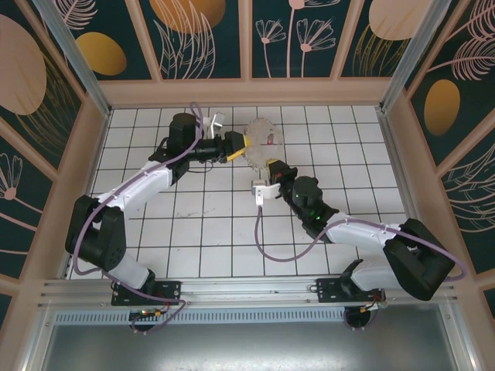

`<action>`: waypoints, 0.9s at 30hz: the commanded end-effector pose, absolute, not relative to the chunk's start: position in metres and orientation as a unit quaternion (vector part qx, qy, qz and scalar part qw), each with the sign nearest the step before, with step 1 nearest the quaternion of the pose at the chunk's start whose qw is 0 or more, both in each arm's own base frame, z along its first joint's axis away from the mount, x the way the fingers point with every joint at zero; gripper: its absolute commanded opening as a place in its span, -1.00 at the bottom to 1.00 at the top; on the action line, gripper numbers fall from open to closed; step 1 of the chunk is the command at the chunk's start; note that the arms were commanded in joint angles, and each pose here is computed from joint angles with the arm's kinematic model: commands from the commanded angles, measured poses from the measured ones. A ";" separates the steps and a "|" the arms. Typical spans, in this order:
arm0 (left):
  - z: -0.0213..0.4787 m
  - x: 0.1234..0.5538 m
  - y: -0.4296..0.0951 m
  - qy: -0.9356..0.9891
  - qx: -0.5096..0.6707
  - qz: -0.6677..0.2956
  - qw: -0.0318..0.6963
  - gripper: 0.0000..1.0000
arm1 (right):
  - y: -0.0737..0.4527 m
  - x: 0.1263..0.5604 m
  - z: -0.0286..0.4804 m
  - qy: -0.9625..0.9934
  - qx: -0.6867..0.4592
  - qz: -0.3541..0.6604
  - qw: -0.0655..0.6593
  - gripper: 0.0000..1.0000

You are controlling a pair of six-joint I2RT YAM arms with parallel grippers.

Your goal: Put the keys on the keyring

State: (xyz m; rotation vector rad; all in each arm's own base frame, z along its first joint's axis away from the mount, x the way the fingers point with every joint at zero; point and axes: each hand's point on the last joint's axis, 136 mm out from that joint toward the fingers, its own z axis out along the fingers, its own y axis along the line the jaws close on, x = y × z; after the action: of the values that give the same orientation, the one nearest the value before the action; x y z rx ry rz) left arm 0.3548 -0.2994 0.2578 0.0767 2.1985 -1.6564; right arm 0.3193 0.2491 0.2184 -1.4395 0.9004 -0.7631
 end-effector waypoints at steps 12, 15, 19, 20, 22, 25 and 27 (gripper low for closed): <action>0.294 0.347 -0.318 0.687 -0.038 -0.706 0.168 0.28 | 0.252 0.331 0.282 0.413 -0.528 -0.304 0.677 -1.00; 0.306 0.350 -0.322 0.687 -0.022 -0.705 0.175 0.12 | 0.253 0.331 0.281 0.417 -0.526 -0.300 0.678 -1.00; 0.303 0.352 -0.324 0.691 -0.022 -0.702 0.171 -0.23 | 0.257 0.328 0.280 0.415 -0.527 -0.296 0.680 -1.00; 0.302 0.352 -0.324 0.693 -0.022 -0.700 0.172 -0.27 | 0.258 0.328 0.280 0.415 -0.528 -0.295 0.680 -1.00; 0.298 0.354 -0.324 0.702 -0.022 -0.691 0.173 -0.37 | 0.261 0.327 0.278 0.413 -0.532 -0.294 0.678 -1.00; 0.292 0.357 -0.326 0.718 -0.014 -0.673 0.179 -0.33 | 0.265 0.326 0.276 0.409 -0.537 -0.295 0.676 -1.00; 0.289 0.358 -0.326 0.728 -0.011 -0.661 0.183 -0.28 | 0.266 0.326 0.274 0.407 -0.541 -0.299 0.672 -1.00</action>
State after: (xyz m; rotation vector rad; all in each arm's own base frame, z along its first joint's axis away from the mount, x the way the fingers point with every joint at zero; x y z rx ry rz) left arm 0.3558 -0.3227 0.2779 -0.1163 2.0700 -1.9129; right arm 0.3267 0.2573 0.2486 -1.2855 0.9629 -0.6797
